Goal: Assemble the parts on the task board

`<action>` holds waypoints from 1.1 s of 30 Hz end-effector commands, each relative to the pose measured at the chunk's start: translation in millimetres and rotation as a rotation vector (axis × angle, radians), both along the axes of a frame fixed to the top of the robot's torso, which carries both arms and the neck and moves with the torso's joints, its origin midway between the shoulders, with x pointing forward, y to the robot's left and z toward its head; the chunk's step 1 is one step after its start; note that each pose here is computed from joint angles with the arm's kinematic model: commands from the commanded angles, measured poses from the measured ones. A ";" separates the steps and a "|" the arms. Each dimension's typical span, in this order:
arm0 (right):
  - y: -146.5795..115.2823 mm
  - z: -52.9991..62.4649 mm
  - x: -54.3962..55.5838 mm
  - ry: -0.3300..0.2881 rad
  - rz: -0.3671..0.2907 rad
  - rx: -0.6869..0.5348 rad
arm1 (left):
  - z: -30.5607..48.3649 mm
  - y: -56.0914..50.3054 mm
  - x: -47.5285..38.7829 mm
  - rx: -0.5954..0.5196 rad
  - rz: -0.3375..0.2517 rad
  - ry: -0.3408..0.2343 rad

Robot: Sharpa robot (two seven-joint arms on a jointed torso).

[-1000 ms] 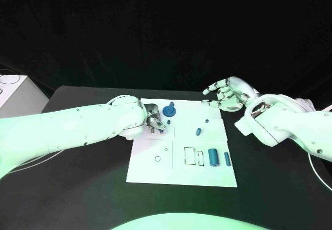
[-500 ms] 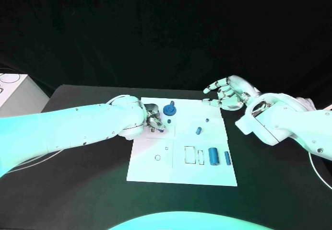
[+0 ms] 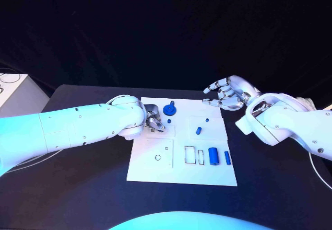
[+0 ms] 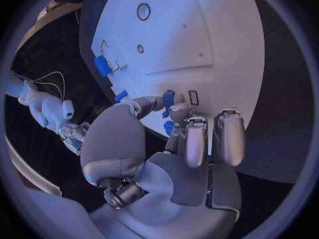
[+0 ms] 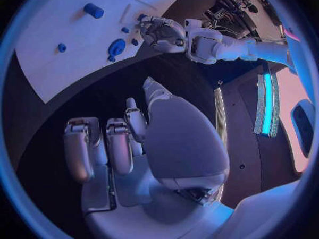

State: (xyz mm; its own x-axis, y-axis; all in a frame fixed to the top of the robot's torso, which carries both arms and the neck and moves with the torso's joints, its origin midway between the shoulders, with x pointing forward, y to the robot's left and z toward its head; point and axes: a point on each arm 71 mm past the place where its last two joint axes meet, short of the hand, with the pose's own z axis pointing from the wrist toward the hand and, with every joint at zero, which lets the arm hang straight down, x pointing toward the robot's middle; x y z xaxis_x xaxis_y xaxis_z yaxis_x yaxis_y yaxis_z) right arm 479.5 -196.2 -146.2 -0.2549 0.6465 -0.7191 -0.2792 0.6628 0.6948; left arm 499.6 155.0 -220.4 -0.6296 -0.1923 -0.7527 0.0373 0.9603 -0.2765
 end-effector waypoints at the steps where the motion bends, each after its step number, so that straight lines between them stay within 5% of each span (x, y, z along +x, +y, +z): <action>1: 0.7 -0.1 -0.4 0.005 0.011 -0.004 | -4.7 1.5 -1.8 0.026 -0.009 0.027; 33: 1.8 -0.2 -0.1 0.005 0.013 -0.004 | -8.9 -5.7 -2.8 0.033 -0.027 0.106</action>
